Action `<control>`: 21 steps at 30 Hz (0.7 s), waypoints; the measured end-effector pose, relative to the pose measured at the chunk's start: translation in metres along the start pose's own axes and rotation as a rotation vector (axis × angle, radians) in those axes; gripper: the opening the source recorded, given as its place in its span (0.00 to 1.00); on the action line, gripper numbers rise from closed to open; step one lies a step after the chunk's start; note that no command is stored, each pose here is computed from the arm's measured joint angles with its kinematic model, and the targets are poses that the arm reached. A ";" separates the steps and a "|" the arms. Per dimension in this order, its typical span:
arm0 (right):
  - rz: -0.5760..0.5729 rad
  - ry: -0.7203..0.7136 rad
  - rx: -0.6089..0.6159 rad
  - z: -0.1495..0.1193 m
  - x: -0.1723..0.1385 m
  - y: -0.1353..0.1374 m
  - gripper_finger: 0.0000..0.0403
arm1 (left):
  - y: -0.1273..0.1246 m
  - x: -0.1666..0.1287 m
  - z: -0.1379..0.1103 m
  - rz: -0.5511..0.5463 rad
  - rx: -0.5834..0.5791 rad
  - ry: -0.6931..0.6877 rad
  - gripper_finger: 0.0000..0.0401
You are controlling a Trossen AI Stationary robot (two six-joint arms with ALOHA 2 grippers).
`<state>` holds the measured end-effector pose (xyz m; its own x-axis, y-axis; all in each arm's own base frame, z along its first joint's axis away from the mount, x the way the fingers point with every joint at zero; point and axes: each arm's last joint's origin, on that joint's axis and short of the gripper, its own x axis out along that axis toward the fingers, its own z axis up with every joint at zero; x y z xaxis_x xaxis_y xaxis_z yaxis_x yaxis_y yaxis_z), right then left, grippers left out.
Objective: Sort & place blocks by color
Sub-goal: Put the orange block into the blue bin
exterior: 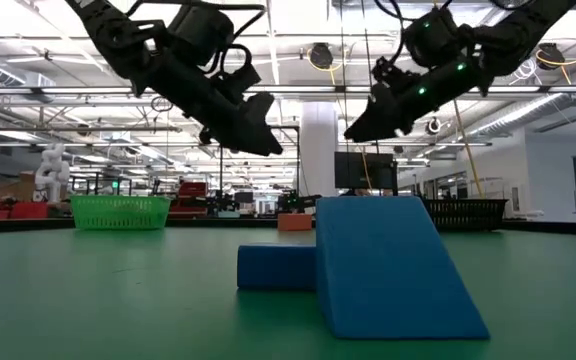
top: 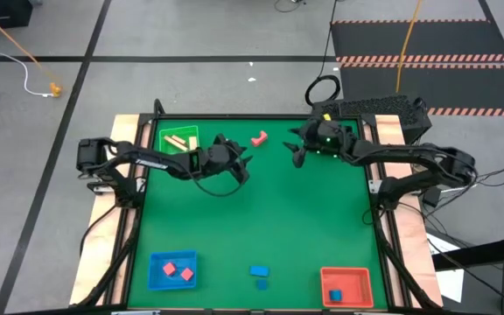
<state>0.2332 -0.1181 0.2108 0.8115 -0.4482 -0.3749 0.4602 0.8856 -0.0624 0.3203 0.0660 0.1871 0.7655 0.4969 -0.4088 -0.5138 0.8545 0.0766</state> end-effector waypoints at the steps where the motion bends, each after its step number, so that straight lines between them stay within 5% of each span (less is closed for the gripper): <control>1: 0.005 -0.014 -0.031 -0.001 0.005 0.002 0.60 | -0.002 -0.001 0.000 -0.005 0.002 -0.001 0.45; 7: 0.000 -0.057 -0.121 -0.010 0.036 0.006 0.60 | -0.011 -0.006 0.001 -0.035 0.009 -0.012 0.45; 21: 0.113 0.335 -0.330 -0.002 0.115 0.005 0.60 | -0.005 -0.043 0.022 -0.056 -0.056 -0.007 0.45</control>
<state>0.3282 -0.1643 0.1660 0.6644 -0.3308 -0.6702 0.1932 0.9423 -0.2735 0.2987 0.0438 0.2245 0.7963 0.4500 -0.4042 -0.4908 0.8713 0.0032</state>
